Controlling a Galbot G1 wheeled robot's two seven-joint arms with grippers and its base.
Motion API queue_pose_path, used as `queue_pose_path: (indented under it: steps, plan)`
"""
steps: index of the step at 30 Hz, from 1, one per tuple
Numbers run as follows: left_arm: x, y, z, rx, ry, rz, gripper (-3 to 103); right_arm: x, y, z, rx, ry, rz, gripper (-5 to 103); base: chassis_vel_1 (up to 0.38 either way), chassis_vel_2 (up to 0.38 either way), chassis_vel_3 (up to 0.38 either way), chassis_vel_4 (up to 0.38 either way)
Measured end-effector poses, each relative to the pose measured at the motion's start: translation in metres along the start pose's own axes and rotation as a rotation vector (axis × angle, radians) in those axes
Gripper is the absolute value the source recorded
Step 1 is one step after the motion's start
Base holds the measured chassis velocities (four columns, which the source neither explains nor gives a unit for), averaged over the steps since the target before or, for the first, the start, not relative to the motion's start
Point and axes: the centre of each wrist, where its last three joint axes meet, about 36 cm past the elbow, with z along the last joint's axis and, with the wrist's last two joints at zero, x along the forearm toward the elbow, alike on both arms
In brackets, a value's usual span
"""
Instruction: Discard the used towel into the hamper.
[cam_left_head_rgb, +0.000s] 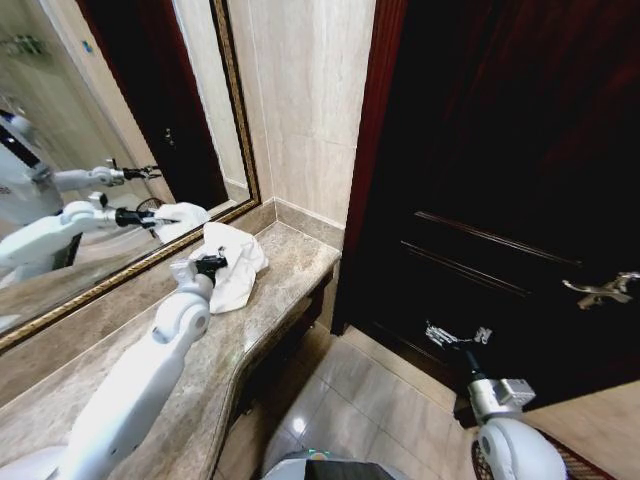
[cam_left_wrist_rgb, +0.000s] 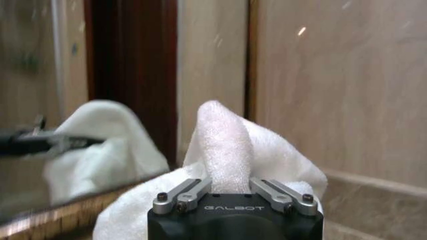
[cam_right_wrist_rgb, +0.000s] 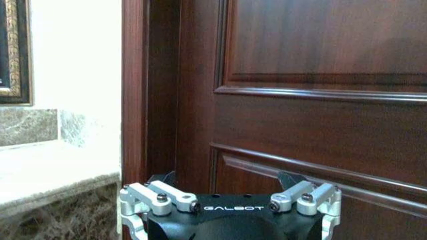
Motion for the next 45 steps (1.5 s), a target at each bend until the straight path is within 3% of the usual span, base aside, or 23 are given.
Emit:
queue_pose_path:
  steps: [5, 10, 13, 18, 25, 29, 34, 45]
  plan:
    - [0.033, -0.018, -0.020, 0.010, -0.060, 0.052, 7, 0.000, -0.001, -0.015, -0.021, -0.024, 0.010, 100, 0.000, 0.000, 0.000, 0.000]
    - [0.064, -0.022, -0.029, -0.007, -0.090, 0.042, 7, -0.002, -0.004, -0.034, -0.029, -0.043, 0.009, 100, 0.000, 0.000, 0.000, 0.000]
    - [0.088, -0.018, -0.026, -0.072, -0.105, -0.017, 7, -0.002, -0.004, -0.050, -0.033, -0.045, -0.006, 100, 0.000, 0.000, 0.000, 0.000]
    - [0.114, -0.014, -0.027, -0.104, -0.094, -0.053, 7, -0.002, -0.008, -0.056, -0.035, -0.033, -0.011, 100, 0.000, 0.000, 0.000, 0.000]
    - [0.152, -0.029, -0.011, -0.111, -0.072, -0.014, 7, -0.005, -0.021, -0.065, -0.035, -0.023, -0.020, 100, 0.000, 0.000, 0.000, 0.000]
    - [0.158, -0.032, 0.003, -0.125, -0.066, -0.062, 7, -0.003, -0.027, -0.067, -0.031, -0.013, -0.027, 100, 0.000, 0.000, 0.000, 0.000]
    - [0.155, -0.017, 0.018, -0.158, -0.075, -0.107, 7, -0.003, -0.034, -0.067, -0.025, -0.002, -0.031, 100, 0.000, 0.000, 0.000, 0.000]
    - [0.163, -0.016, 0.025, -0.085, -0.082, -0.082, 7, -0.006, -0.038, -0.064, -0.017, 0.014, -0.031, 100, 0.000, 0.000, 0.000, 0.000]
